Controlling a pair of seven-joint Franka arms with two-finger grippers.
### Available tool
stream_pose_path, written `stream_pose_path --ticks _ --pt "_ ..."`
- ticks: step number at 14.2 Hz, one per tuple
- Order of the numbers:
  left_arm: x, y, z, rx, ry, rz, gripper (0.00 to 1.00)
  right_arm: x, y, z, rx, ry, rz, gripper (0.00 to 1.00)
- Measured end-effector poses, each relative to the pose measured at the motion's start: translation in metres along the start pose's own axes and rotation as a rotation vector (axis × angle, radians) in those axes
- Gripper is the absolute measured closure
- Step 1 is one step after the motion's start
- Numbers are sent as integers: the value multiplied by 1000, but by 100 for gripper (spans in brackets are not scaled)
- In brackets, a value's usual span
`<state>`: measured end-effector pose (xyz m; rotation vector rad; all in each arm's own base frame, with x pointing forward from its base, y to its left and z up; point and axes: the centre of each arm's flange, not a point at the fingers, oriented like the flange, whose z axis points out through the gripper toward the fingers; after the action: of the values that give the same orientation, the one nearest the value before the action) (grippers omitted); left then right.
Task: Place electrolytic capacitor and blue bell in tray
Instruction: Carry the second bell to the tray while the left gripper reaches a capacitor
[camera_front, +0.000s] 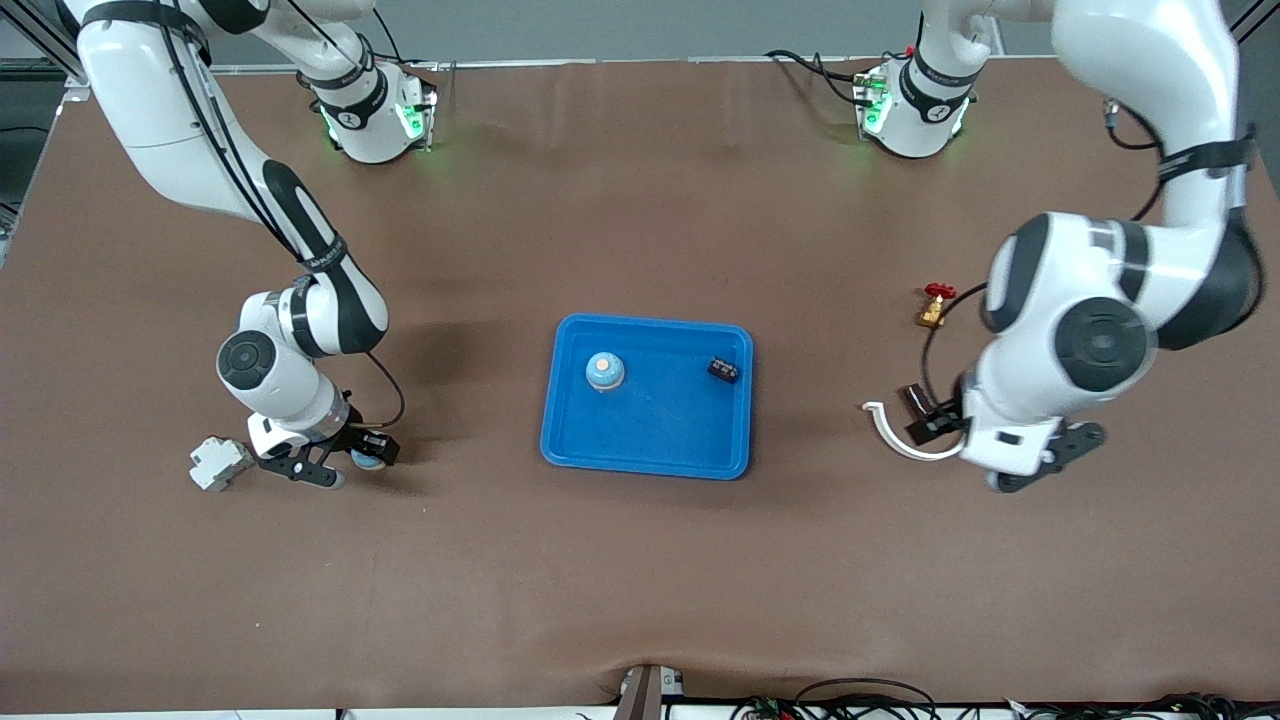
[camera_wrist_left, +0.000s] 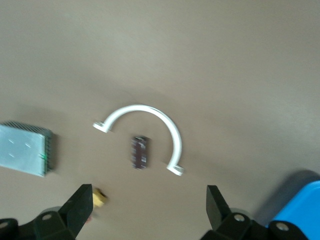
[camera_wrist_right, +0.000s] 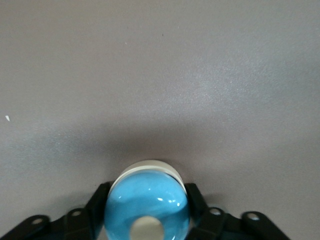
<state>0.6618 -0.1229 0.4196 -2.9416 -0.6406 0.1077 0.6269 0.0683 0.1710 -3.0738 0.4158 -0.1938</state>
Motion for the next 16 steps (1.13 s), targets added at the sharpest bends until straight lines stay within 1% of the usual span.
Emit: stream_pose_path --ticks 2,4,6,8,10,13,15,16 --pt "17 -42 2 0 -13 60 0 0 -2 0 1 -1 14 33" --pt "35 -88 11 -8 -20 123 0 -5 -17 -2 -4 -31 48 33" --pt "50 -127 32 -27 3 188 0 -13 -55 -11 -15 -70 112 33" --pt "54 -148 62 -39 24 237 0 -21 -104 -29 -7 -67 187 34" --pt "48 -143 81 -39 13 267 0 -32 -151 -47 21 -52 257 34" --pt "39 -114 92 -39 0 314 0 -52 -204 -66 64 -41 369 34" --pt "34 -86 98 -56 1 351 0 -69 -232 -72 77 -45 429 34" --pt "34 -71 101 -75 -5 357 0 -78 -244 -71 79 -50 449 34"
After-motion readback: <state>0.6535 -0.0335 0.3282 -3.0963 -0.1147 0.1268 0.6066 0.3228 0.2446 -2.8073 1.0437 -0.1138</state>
